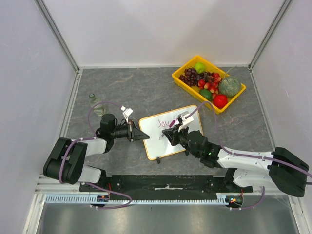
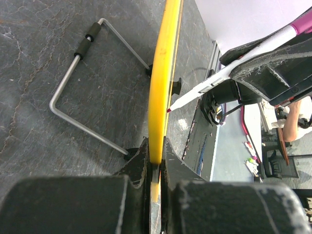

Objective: Write a sentence on the whiteboard
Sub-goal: Write on the whiteboard at the whiteboard stand.

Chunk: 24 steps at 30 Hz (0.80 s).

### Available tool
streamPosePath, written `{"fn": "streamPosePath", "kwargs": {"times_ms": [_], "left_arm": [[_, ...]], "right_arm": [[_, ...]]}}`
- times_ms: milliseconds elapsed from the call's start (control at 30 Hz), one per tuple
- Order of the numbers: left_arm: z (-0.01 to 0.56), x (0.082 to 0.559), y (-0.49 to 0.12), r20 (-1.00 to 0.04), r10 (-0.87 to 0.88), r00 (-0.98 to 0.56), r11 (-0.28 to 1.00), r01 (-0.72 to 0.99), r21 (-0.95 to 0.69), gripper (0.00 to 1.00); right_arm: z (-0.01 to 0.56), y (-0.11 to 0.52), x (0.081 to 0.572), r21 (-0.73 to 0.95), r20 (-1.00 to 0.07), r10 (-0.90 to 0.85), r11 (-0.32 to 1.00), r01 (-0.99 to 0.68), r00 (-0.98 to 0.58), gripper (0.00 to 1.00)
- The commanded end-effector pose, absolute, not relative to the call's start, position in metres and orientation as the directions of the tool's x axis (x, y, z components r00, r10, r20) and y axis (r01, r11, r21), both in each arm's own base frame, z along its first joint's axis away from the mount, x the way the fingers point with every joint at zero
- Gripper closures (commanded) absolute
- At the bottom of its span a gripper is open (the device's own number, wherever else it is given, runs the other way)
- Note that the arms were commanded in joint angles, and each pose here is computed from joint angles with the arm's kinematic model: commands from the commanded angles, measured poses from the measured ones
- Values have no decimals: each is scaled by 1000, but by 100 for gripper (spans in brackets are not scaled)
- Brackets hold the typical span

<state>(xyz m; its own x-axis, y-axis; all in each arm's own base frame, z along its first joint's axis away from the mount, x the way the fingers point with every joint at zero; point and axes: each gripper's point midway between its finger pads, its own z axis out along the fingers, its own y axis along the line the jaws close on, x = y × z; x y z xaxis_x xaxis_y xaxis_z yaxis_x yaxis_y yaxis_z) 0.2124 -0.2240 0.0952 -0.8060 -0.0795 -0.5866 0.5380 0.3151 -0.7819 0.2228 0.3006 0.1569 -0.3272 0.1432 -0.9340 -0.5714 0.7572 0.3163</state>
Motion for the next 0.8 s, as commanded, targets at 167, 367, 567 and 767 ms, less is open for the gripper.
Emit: {"fn": "streamPosePath", "kwargs": {"times_ms": [167, 367, 567, 767], "left_arm": [[87, 222, -221, -588, -97, -803, 367, 521, -771, 98], [87, 222, -222, -587, -94, -804, 365, 521, -772, 98], [87, 223, -222, -587, -94, -804, 365, 521, -772, 98], [87, 223, -222, -586, -96, -805, 366, 519, -773, 98]], "right_arm": [[160, 283, 225, 316, -935, 168, 796, -517, -313, 100], [178, 287, 226, 331, -936, 197, 778, -533, -292, 100], [198, 290, 226, 345, -934, 223, 763, -547, -278, 100], [200, 284, 230, 335, -938, 228, 788, -516, -262, 100]]}}
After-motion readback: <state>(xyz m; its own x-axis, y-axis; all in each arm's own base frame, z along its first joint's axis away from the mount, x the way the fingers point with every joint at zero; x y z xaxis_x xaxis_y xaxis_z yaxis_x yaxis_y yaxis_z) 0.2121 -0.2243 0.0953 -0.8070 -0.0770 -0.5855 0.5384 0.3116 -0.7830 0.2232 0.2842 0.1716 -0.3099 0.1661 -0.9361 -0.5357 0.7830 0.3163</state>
